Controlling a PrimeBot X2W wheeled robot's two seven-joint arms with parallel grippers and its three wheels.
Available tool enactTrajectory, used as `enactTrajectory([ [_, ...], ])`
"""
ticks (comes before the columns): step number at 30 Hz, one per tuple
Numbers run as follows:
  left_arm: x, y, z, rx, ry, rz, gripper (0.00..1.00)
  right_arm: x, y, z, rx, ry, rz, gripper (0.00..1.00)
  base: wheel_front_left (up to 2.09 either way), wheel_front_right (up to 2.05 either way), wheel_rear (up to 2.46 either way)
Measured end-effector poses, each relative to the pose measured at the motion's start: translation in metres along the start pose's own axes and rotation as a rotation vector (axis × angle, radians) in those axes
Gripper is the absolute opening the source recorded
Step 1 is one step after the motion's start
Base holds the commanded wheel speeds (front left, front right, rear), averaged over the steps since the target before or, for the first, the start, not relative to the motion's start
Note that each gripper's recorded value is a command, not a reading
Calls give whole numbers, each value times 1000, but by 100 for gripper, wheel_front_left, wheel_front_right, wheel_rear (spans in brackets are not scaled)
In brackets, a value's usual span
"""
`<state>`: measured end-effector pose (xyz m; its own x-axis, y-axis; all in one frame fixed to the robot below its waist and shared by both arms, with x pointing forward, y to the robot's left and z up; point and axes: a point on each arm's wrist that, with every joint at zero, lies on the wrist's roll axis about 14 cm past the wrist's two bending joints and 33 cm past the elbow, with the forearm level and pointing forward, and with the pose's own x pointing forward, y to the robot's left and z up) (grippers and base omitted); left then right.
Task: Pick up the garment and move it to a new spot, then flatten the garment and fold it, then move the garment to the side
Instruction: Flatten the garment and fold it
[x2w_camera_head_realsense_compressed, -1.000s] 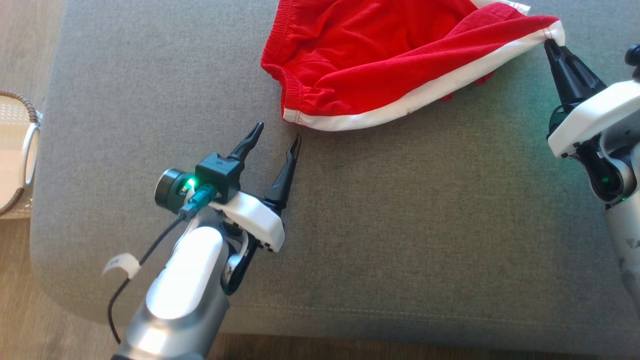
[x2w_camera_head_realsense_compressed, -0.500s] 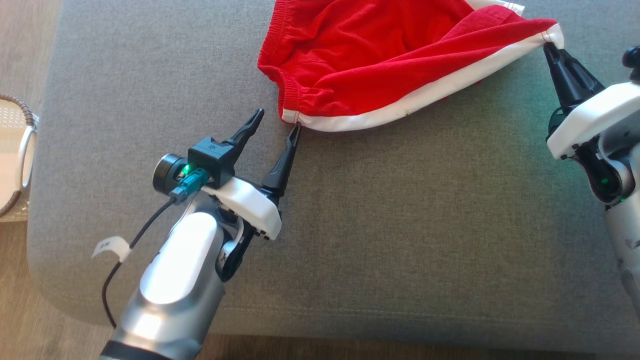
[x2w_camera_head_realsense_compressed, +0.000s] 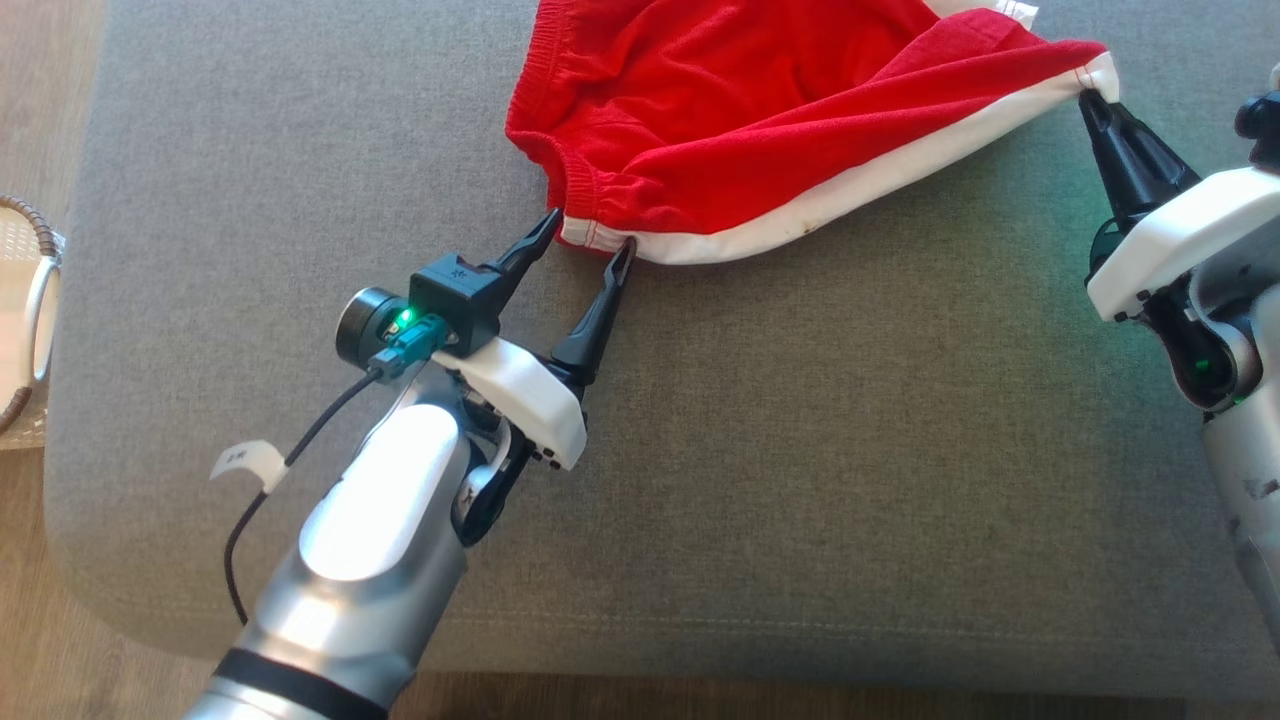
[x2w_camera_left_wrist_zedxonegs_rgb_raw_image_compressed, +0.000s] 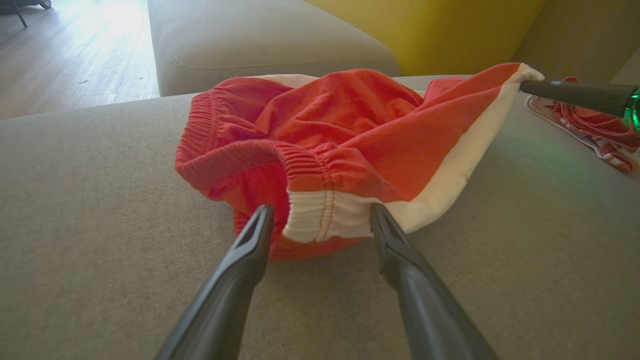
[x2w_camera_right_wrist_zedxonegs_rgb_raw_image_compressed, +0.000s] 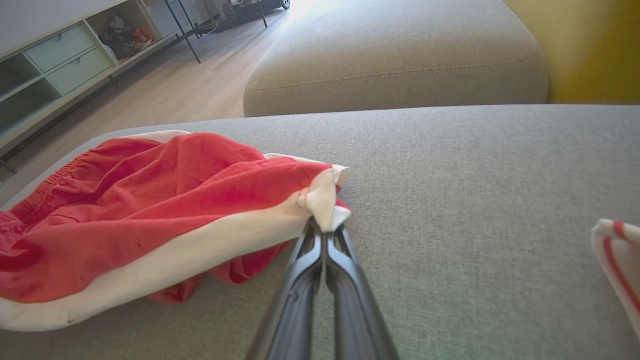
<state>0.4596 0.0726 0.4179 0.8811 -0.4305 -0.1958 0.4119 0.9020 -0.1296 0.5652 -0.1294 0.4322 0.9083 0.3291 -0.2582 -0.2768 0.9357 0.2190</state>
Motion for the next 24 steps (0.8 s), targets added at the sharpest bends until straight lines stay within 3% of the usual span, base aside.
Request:
enactTrajectory([
  [2,2,-2,1,2,-1,-9,100,0,0,-1,0,3,-1,0,0,0,0],
  [3,2,-3,2,1,-1,-14,75,0,-1,-2,0,5,-2,0,0,0,0],
  [4,3,-3,2,-2,-2,-16,42,0,-1,-2,0,6,-3,0,0,0,0],
  [6,3,-3,4,-3,-5,-15,0,-1,-1,-2,0,6,-2,0,0,0,0],
  [16,-6,0,22,21,-53,-10,0,-4,4,8,-7,-13,1,0,0,0,0],
  [24,-25,-3,69,84,-176,-25,0,-19,23,63,-52,-168,36,0,0,0,0],
])
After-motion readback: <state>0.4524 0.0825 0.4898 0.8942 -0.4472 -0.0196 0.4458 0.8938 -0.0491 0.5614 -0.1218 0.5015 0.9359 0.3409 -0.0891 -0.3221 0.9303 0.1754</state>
